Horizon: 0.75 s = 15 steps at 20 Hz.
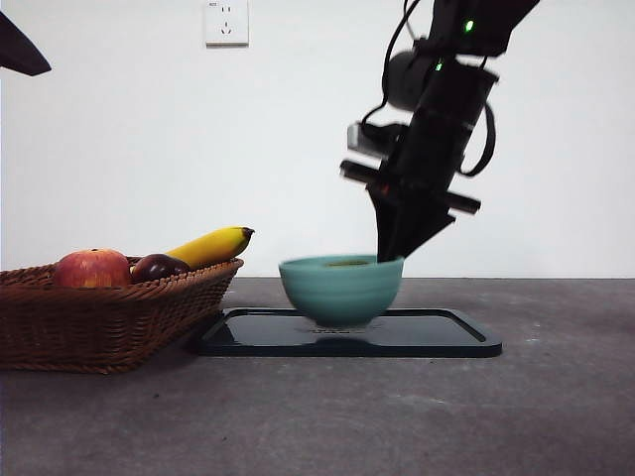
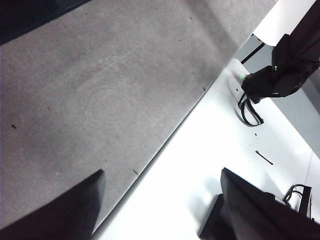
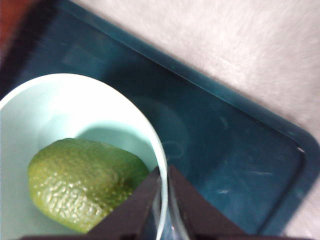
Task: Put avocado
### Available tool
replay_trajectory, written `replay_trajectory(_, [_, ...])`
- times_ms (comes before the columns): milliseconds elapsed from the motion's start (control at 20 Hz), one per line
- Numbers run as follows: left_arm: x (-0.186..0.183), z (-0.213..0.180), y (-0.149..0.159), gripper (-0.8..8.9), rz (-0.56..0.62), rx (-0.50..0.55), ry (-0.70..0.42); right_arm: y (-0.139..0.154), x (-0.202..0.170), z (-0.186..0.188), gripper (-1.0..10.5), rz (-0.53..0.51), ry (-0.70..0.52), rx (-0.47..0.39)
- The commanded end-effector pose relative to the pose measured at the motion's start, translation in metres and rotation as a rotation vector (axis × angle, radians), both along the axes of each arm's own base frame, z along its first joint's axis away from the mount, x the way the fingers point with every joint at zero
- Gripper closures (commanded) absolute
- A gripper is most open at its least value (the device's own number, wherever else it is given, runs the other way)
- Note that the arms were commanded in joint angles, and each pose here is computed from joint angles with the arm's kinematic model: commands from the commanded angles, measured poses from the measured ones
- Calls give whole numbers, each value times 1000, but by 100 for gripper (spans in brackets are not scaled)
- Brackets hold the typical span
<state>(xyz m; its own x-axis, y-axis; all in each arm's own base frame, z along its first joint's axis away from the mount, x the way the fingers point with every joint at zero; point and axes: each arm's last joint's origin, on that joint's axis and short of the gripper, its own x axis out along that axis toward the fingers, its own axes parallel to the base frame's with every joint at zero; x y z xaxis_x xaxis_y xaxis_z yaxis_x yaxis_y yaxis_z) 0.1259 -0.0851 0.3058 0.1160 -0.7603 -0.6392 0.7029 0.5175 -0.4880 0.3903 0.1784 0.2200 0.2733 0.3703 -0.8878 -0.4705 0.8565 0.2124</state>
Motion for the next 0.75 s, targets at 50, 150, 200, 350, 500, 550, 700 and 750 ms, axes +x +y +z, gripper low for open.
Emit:
replay_trajectory(50, [1, 2, -1, 440, -13, -7, -13, 7, 8, -7, 932, 5, -6, 9])
replay_trajectory(150, [1, 2, -1, 440, -13, -7, -13, 7, 9, -11, 932, 6, 6, 2])
replay_trajectory(200, [1, 2, -1, 440, -13, -7, -13, 7, 9, -11, 932, 6, 7, 3])
replay_trajectory(350, [1, 2, -1, 440, -13, -7, -13, 7, 8, -11, 858, -2, 11, 4])
replay_trajectory(500, [1, 2, -1, 440, -13, -7, -13, 5, 5, -4, 760, -16, 17, 3])
replay_trajectory(550, [1, 2, -1, 440, -13, -7, -13, 3, 2, 6, 759, -22, -4, 1])
replay_trajectory(700, [1, 2, -1, 440, -13, -7, -13, -8, -17, 58, 756, -42, -109, 15])
replay_trajectory(750, [1, 2, -1, 440, -13, -7, -13, -13, -28, 78, 756, -41, -136, 28])
